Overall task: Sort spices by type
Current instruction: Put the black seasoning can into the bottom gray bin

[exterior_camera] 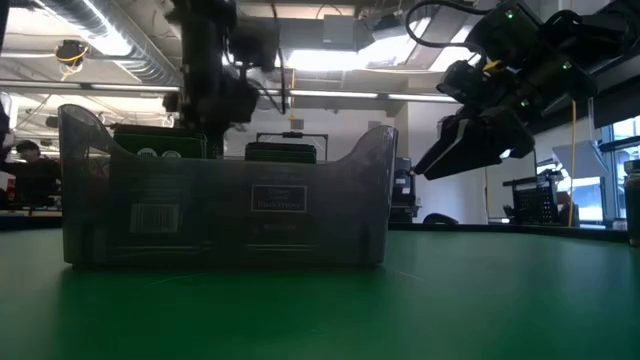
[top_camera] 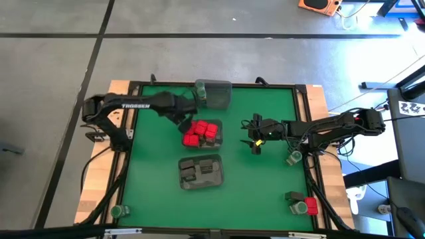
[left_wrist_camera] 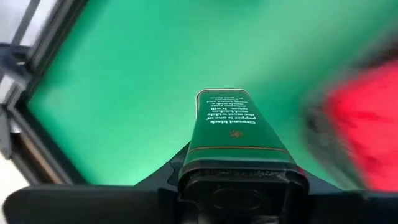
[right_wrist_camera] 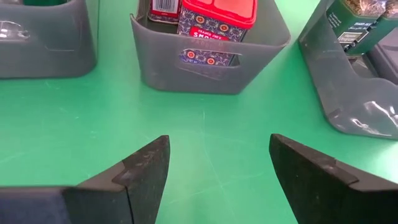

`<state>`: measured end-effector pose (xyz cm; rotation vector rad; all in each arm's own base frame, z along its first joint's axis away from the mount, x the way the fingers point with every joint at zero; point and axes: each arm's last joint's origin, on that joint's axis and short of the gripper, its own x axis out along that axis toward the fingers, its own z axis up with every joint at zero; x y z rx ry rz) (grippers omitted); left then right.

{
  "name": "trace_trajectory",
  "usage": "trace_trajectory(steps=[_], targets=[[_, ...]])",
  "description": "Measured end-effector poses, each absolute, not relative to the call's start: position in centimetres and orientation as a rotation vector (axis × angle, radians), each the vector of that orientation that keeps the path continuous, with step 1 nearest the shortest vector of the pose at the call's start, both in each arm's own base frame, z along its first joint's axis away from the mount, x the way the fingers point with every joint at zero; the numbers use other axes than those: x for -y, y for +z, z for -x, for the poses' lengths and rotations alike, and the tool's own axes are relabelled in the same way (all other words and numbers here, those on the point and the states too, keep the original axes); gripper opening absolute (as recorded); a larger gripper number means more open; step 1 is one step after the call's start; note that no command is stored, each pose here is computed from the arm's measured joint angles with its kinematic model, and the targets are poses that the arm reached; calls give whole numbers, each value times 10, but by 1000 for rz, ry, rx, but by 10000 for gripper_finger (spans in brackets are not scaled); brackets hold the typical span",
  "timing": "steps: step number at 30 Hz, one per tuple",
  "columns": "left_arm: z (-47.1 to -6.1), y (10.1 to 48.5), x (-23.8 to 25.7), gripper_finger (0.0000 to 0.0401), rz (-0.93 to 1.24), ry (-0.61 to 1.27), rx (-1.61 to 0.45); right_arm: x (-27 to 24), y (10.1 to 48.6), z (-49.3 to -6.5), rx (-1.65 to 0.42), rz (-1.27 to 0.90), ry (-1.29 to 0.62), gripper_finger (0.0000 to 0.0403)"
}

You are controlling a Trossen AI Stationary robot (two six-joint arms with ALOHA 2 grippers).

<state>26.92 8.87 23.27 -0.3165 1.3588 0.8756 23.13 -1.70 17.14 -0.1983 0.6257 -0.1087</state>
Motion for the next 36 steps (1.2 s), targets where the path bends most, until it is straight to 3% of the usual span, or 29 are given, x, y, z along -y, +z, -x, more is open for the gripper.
trace_trajectory(steps=[5,11,23,29,36], targets=[[-274,229,-56,118,420,958,-1331,18,172,-231,-629,214,-159,276],[-286,225,-24,104,363,866,-1301,19,173,-232,-619,214,-161,276],[-292,266,28,99,208,770,-1226,19,173,-232,-610,212,-162,276],[-296,290,59,99,171,645,-1147,19,173,-232,-607,174,-173,276],[-313,311,107,109,162,375,-899,19,173,-232,-602,135,-185,276]])
